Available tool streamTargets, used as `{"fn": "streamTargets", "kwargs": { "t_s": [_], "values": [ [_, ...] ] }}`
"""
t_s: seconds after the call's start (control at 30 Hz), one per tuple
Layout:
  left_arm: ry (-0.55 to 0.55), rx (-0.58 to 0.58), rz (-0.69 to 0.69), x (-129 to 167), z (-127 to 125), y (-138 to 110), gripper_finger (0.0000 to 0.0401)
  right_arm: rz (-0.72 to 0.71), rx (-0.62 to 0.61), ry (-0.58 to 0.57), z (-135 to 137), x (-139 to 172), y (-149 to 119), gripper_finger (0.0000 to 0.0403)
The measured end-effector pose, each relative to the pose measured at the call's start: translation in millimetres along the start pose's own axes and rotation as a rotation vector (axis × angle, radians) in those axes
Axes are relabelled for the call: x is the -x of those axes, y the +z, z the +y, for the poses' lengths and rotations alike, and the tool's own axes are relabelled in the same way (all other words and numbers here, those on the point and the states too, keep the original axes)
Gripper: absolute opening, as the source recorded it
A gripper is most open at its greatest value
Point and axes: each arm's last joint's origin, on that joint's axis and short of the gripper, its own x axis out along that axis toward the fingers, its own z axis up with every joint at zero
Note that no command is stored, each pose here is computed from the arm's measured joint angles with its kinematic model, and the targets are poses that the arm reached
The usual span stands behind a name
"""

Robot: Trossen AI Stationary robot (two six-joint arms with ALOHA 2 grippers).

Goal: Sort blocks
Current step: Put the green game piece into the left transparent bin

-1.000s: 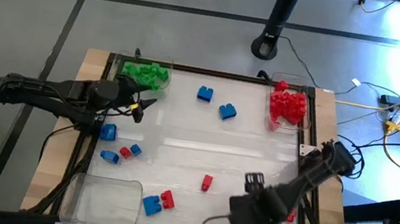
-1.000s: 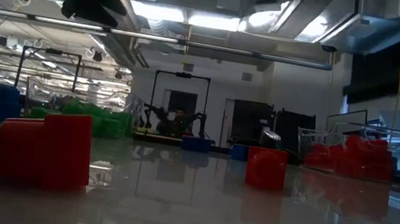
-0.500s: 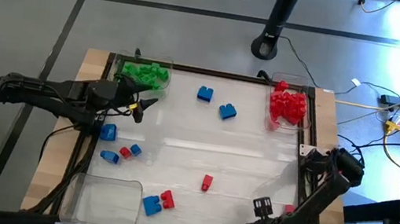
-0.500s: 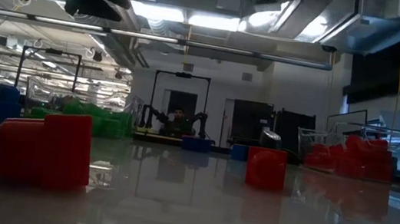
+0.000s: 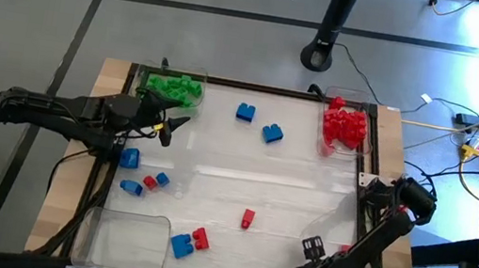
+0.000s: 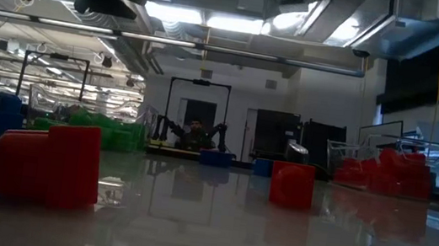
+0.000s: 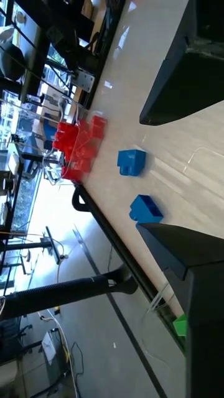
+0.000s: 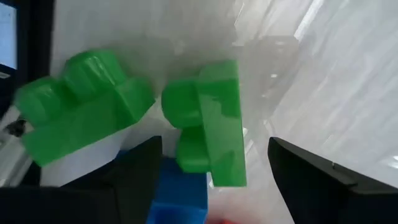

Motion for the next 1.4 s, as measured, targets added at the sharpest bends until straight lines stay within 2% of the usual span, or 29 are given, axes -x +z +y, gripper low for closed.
{"fn": "streamTargets", "kwargs": {
  "t_s": [0.27,0.6,0.97,1.13,1.3,1.4],
  "values": [
    [0.000,0.001,0.000,0.0,0.0,0.0,0.0261,0.039,0.001,-0.030,-7.6,-19.6,-9.1,0.0291],
    [0.000,0.001,0.001,0.0,0.0,-0.1,0.0261,0.036,0.021,-0.039,-5.6,-26.7,-13.6,0.0287],
    [0.000,0.001,0.001,0.0,0.0,-0.1,0.0261,0.028,0.047,-0.034,-5.1,-27.1,-13.4,0.0177],
    [0.000,0.001,0.001,0.0,0.0,-0.1,0.0261,0.026,0.047,-0.032,-5.0,-27.2,-13.1,0.0178],
    [0.000,0.001,0.001,0.0,0.0,-0.1,0.0261,0.024,0.045,-0.031,-5.2,-27.5,-12.9,0.0204],
    [0.000,0.001,0.001,0.0,0.0,-0.1,0.0261,0.023,0.045,-0.030,-5.1,-27.5,-12.8,0.0199]
  ]
}}
